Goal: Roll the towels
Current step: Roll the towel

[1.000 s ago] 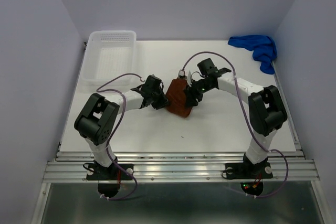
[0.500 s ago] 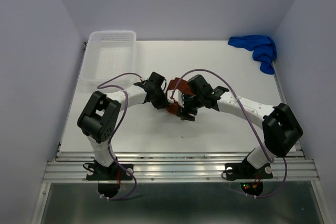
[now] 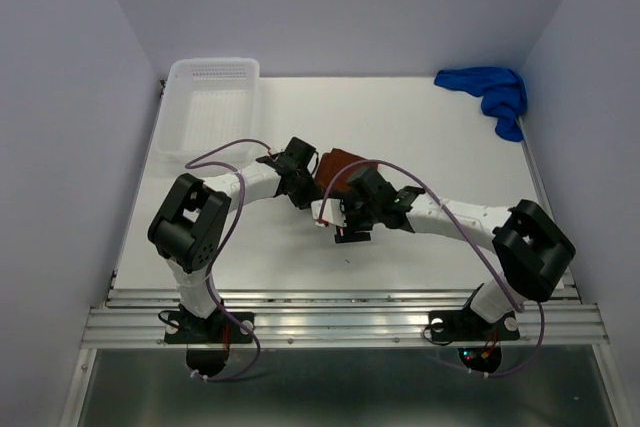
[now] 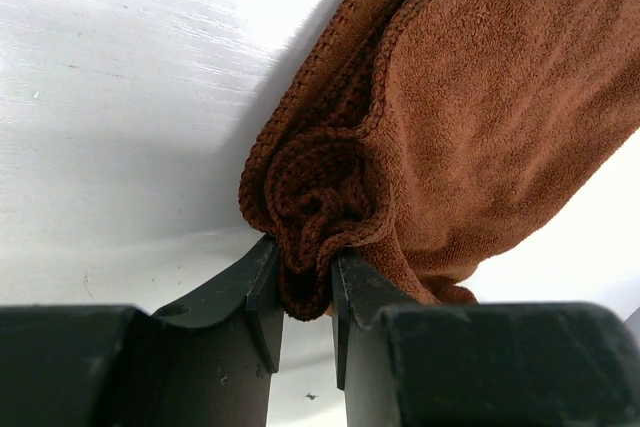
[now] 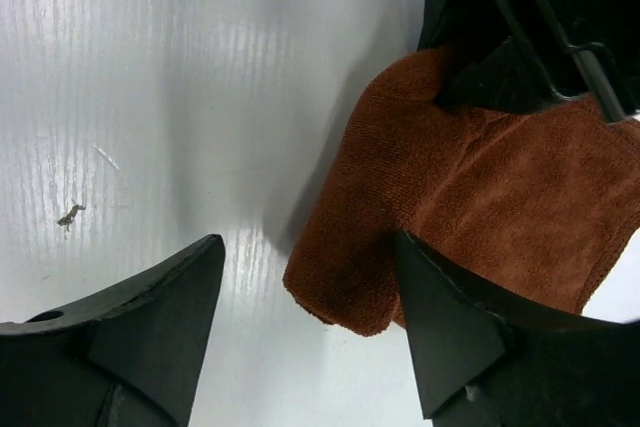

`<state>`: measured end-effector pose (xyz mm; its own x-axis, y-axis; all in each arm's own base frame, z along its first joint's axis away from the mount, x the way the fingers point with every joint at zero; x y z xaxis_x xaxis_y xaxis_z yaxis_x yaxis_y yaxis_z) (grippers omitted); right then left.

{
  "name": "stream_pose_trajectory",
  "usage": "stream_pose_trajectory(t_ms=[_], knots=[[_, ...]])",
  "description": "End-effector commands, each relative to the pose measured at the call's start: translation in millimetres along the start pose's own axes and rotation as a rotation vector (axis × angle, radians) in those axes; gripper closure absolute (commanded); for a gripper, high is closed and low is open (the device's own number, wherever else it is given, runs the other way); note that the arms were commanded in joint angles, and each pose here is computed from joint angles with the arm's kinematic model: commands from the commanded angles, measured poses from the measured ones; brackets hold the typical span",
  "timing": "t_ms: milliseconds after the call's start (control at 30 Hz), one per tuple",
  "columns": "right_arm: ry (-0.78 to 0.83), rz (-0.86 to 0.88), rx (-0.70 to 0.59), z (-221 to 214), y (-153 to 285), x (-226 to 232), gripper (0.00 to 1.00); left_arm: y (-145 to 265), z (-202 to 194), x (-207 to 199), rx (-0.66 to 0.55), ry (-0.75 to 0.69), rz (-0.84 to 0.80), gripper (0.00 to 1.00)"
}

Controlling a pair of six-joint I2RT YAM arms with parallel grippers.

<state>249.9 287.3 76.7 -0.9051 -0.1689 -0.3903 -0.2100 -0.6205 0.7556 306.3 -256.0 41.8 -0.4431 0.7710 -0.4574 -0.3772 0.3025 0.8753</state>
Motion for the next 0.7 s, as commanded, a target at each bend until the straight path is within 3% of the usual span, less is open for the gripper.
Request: stream_pose_trajectory(t_ms=[0,300,533,633,667], knots=[[0.127,-0.085,0.03,0,-4,-13,0.28,0,-14,31,0.043,-0.028,0.129,0.69],[0.174,-0.11,0.144,-31,-21,-9,0.31,-4,-18,34,0.067,-0.045,0.131,0.69],[0.164,-0.144,0.163,-38,-27,-11,0.34,-4,-19,40,0.069,-0.06,0.145,0.69],[0.162,-0.152,0.185,-44,-29,-10,0.45,-4,-20,40,0.07,-0.063,0.131,0.69],[0.159,-0.143,0.192,-48,-33,-7,0.54,-4,-21,39,0.071,-0.066,0.124,0.69]])
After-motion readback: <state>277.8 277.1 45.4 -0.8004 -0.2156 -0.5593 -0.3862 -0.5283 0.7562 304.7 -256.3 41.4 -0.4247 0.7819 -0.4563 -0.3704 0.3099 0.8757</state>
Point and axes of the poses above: each gripper's point midway between its finger pads, its own y axis back along the fingers, its own x axis along the line the jaws close on, z = x × y, the point moved 1 cm from there along y, back along the fingers, and after that the axes turned 7 degrees about y, right-handed, at the moved point
